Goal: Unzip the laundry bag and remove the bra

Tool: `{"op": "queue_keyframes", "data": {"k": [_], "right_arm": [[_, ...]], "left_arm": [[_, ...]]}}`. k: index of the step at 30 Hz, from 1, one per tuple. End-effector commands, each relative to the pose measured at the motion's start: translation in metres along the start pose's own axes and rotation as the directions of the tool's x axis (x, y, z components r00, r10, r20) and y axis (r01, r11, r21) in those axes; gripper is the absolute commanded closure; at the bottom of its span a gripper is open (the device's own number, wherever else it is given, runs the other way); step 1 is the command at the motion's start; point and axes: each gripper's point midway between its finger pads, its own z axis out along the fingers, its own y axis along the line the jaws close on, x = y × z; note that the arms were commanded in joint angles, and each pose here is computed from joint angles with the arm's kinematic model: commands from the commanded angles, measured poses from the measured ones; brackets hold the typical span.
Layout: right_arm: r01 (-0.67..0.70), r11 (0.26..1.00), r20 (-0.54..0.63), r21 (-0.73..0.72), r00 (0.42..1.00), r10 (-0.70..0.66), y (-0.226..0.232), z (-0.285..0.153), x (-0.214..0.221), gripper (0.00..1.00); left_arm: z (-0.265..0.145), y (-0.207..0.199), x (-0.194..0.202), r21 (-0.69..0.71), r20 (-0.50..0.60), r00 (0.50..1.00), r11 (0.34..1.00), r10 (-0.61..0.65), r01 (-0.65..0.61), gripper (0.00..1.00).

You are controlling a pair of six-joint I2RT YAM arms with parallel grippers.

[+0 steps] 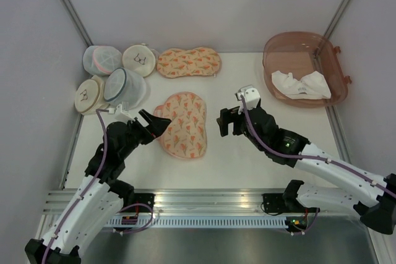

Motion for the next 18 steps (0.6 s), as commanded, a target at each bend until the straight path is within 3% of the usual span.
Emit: {"op": "queue_keyframes", "data": {"k": [1, 10, 18], "right_arm": [[-0.079, 0.995, 0.064, 0.063, 0.995, 0.075, -0.021, -0.022, -0.016, 0.02], [-0.148, 0.989, 0.095, 0.005, 0.985, 0.147, -0.016, -0.038, -0.028, 0.02], [-0.133, 0.988, 0.086, -0.076, 0.986, 0.14, -0.002, -0.038, -0.03, 0.02]], "left_arm": [[0.003, -0.042, -0.013, 0.156, -0.003, 0.998, 0.985, 0.07, -0.069, 0.0], [0.017, -0.053, -0.003, 0.2, -0.088, 0.991, 0.976, 0.1, -0.081, 0.0], [0.017, -0.054, -0.004, 0.205, -0.083, 0.99, 0.974, 0.112, -0.093, 0.01]]}}
